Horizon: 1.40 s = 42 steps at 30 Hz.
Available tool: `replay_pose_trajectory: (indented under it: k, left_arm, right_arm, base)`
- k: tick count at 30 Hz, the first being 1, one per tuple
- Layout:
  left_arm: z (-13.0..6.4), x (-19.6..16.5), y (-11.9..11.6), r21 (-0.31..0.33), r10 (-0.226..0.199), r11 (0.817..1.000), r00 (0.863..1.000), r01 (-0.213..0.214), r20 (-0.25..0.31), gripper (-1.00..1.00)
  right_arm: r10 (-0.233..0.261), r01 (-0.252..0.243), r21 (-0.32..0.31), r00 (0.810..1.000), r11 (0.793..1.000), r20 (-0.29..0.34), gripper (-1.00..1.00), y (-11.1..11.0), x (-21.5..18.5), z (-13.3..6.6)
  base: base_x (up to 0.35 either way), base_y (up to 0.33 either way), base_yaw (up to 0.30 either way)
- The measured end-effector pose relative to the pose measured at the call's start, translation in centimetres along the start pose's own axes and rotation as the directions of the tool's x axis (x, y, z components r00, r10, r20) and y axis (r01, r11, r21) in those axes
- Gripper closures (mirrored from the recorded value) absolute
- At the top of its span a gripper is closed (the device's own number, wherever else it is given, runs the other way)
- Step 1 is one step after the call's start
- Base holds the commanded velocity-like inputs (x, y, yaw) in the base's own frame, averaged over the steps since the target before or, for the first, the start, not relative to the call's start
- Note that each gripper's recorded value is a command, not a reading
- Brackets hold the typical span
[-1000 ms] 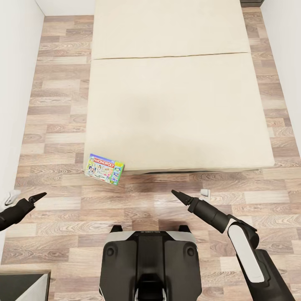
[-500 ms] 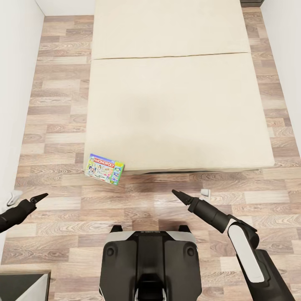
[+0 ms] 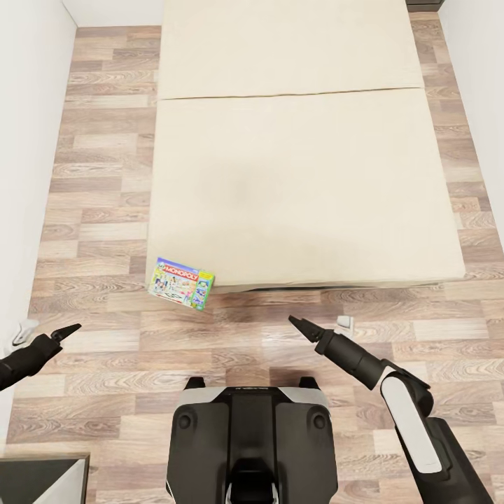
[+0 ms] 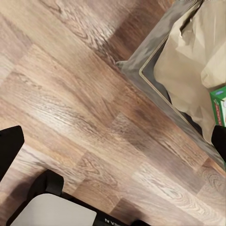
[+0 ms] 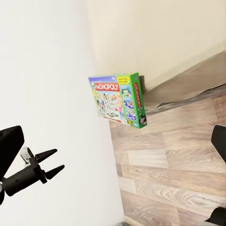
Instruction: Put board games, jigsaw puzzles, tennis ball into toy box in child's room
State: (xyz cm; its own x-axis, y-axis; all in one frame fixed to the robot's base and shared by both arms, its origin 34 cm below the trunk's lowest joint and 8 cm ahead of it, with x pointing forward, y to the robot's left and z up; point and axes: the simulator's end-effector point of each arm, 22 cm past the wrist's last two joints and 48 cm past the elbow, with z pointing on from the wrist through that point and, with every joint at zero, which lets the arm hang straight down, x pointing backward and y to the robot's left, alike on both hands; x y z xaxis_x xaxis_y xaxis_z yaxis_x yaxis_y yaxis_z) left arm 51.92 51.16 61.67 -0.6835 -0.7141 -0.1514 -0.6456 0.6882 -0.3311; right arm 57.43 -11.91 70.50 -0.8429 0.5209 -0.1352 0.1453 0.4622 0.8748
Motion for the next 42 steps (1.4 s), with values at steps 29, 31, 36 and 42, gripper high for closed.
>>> replay_pose_trajectory:
  k: [29,31,36,42]
  left_arm:
    - [-0.9,-1.0,-1.8,0.034,0.005,0.999,1.0,-0.005,0.023,-1.0]
    - [-1.0,-1.2,-1.9,0.036,0.005,0.999,1.0,-0.006,0.026,-1.0]
    - [-1.2,-1.4,-2.2,0.041,0.006,0.999,0.999,-0.007,0.032,-1.0]
    - [-1.5,-1.7,-2.6,0.049,0.007,0.999,0.999,-0.009,0.038,-1.0]
  right_arm:
    - [-0.036,0.036,0.032,0.999,0.999,-0.022,-1.0,-0.2,0.3,-0.3]
    - [-0.038,0.039,0.03,0.999,0.999,-0.02,-1.0,0.0,0.2,-0.3]
    - [-0.043,0.043,0.027,0.999,0.999,-0.016,-1.0,0.3,0.0,-0.3]
    - [-0.049,0.049,0.022,0.999,0.999,-0.012,-1.0,0.7,-0.3,-0.4]
  base:
    - [-0.03,0.001,0.0]
    - [0.0,0.0,0.0]
    - [0.0,0.0,0.0]
    - [0.0,0.0,0.0]
